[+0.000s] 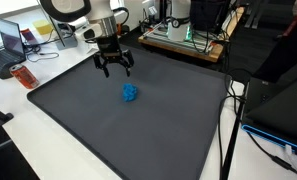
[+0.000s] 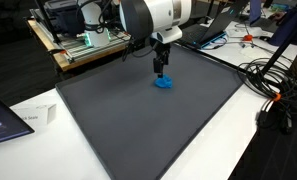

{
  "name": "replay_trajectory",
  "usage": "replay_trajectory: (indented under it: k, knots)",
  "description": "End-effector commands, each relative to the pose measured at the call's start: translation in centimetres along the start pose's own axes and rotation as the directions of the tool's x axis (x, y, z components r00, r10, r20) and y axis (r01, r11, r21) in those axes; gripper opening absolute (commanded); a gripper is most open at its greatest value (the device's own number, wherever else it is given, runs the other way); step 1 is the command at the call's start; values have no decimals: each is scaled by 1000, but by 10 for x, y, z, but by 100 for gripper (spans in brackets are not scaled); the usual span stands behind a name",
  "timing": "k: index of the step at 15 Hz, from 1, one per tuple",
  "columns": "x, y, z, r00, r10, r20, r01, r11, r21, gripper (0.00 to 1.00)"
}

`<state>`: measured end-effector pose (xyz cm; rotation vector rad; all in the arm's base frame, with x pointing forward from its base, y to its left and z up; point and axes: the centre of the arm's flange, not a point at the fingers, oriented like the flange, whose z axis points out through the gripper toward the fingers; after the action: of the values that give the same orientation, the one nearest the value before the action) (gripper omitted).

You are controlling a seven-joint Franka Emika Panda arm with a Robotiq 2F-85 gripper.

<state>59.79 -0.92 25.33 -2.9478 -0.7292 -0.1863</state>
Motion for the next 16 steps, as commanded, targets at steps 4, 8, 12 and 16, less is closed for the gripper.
replay_trajectory:
  k: [4, 8, 12, 16]
  knots:
    - [16, -13, -12, 981, 190, 32, -189, 982, -25, 100]
    - [21, -17, -16, 958, 286, 28, -285, 958, -21, 100]
    - [28, -19, -16, 921, 388, 44, -387, 921, -34, 100]
    - [36, -30, -11, 877, 476, 73, -469, 879, -88, 100]
